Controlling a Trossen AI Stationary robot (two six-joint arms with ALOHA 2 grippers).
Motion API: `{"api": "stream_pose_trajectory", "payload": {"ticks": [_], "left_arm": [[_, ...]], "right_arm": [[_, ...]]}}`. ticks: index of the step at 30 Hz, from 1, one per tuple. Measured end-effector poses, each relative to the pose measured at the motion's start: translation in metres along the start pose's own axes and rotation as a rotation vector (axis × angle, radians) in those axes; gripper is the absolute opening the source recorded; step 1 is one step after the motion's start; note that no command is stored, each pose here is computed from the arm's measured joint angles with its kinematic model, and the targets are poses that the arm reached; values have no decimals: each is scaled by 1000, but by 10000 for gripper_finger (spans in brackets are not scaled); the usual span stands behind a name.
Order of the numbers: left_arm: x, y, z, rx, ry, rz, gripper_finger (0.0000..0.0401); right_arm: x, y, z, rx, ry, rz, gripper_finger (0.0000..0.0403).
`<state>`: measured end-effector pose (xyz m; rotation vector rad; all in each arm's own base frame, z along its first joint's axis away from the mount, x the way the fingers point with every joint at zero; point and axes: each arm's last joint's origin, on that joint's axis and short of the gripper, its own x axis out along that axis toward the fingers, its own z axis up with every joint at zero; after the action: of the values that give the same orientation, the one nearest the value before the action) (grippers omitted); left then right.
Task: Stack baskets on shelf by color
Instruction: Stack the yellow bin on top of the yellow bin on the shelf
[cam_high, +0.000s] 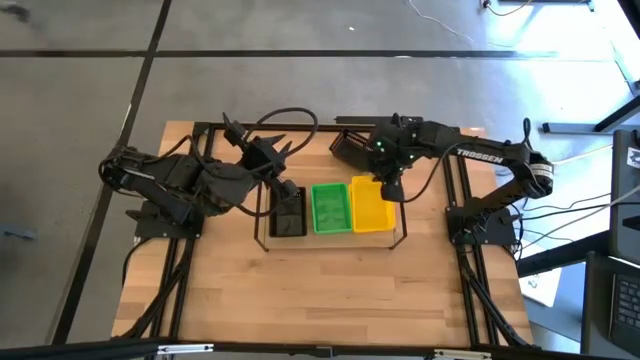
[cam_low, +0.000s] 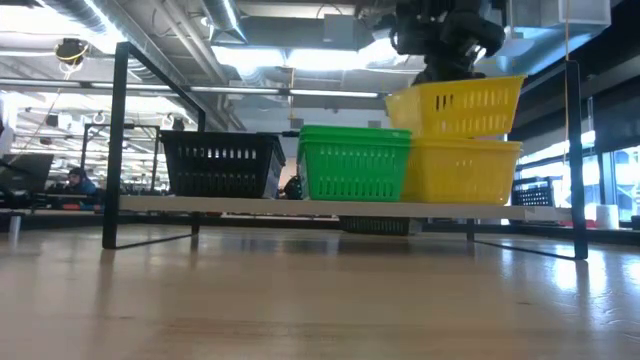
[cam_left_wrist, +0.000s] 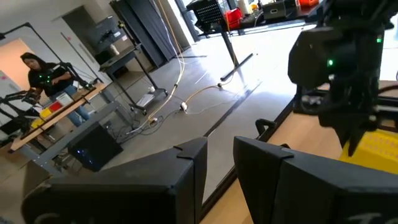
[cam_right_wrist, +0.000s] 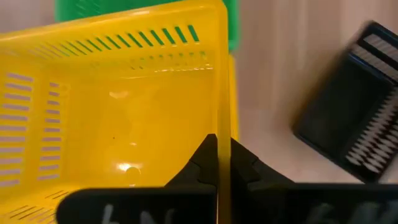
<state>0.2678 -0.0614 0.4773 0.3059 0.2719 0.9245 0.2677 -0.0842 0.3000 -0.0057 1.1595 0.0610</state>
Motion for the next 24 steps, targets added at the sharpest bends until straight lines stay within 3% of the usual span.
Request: {"api": "stream_pose_trajectory", "payload": {"ticks": [6, 13, 24], "left_arm": [[0, 0, 0, 0, 0, 0, 73], [0, 0, 0, 0, 0, 0, 73], [0, 0, 0, 0, 0, 0, 73]], "right_arm": [[16, -2, -2, -18, -62, 38, 0], [27, -2, -11, -2, -19, 42, 6], [28, -3, -12, -1, -6, 21, 59]]}}
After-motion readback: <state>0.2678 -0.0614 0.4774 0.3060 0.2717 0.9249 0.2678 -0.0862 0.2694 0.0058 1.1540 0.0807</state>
